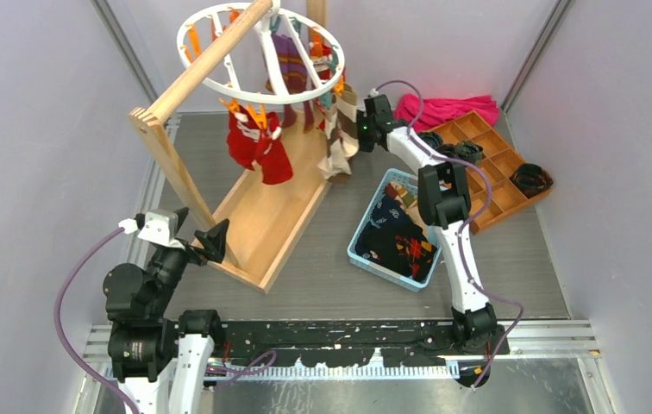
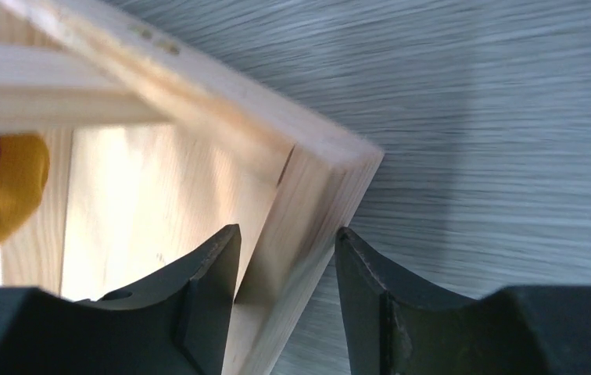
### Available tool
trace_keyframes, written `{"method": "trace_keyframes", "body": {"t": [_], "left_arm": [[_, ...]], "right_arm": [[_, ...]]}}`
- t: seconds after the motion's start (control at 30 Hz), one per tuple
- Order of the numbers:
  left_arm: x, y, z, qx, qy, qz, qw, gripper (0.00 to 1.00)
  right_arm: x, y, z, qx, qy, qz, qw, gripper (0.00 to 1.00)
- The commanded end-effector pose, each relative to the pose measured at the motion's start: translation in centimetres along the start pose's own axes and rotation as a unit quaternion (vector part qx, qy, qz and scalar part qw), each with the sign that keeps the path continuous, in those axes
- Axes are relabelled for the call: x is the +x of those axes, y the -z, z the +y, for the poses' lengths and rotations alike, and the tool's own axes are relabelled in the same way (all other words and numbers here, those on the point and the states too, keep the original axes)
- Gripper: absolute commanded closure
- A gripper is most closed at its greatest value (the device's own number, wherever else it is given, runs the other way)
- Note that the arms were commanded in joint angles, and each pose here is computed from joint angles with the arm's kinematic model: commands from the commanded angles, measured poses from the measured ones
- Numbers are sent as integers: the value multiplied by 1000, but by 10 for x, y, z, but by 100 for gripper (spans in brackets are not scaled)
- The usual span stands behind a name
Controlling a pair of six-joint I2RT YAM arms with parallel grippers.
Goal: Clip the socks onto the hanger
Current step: Adjust the clothesline at the center of the board.
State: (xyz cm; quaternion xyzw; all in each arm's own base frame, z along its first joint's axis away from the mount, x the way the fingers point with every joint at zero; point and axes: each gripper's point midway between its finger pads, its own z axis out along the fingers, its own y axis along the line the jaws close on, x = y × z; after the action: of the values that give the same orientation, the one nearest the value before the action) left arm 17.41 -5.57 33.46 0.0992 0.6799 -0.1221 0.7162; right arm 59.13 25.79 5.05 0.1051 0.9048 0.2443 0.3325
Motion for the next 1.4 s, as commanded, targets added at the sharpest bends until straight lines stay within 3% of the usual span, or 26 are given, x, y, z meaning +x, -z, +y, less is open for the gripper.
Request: {"method": "trace_keyframes", "body": {"t": [0.0, 0.2, 0.4, 0.53, 0.63, 0.77, 0.83, 1.03, 1.13, 1.2, 1.37], "left_arm": [[-5, -2, -6, 20, -13, -14, 1000, 11], [-11, 5, -14, 38, -23, -15, 999, 11], [-20, 25, -12, 22, -42, -7, 999, 6], [-29, 42, -6, -7, -40, -12, 999, 6], [-41, 57, -13, 2, -27, -27, 999, 7], [-56, 63, -20, 20, 10, -29, 999, 11], [-56, 54, -16, 18, 19, 0, 1000, 18], [-78, 56, -11, 20, 60, -33, 997, 76], [-68, 56, 8, -19, 69, -27, 997, 94], [-56, 47, 19, -44, 59, -7, 997, 100], [-41, 29, 47, -121, 18, 14, 992, 100]], "right_arm": [[28, 26, 113, -155, 43, 55, 985, 44], [-2, 60, 91, -145, 63, 29, 987, 28], [-27, 128, 60, -130, 103, -19, 986, 10], [-14, 159, 45, -120, 117, -12, 986, 7], [-8, 180, 33, -110, 114, -8, 987, 1], [6, 209, 14, -97, 135, -2, 986, 0], [14, 225, 7, -93, 153, -2, 984, 0], [30, 292, -11, -98, 233, -36, 967, 0], [42, 326, -19, -125, 270, -41, 954, 0], [53, 347, -20, -158, 292, -35, 943, 0], [70, 375, -23, -210, 306, -39, 928, 0]]}}
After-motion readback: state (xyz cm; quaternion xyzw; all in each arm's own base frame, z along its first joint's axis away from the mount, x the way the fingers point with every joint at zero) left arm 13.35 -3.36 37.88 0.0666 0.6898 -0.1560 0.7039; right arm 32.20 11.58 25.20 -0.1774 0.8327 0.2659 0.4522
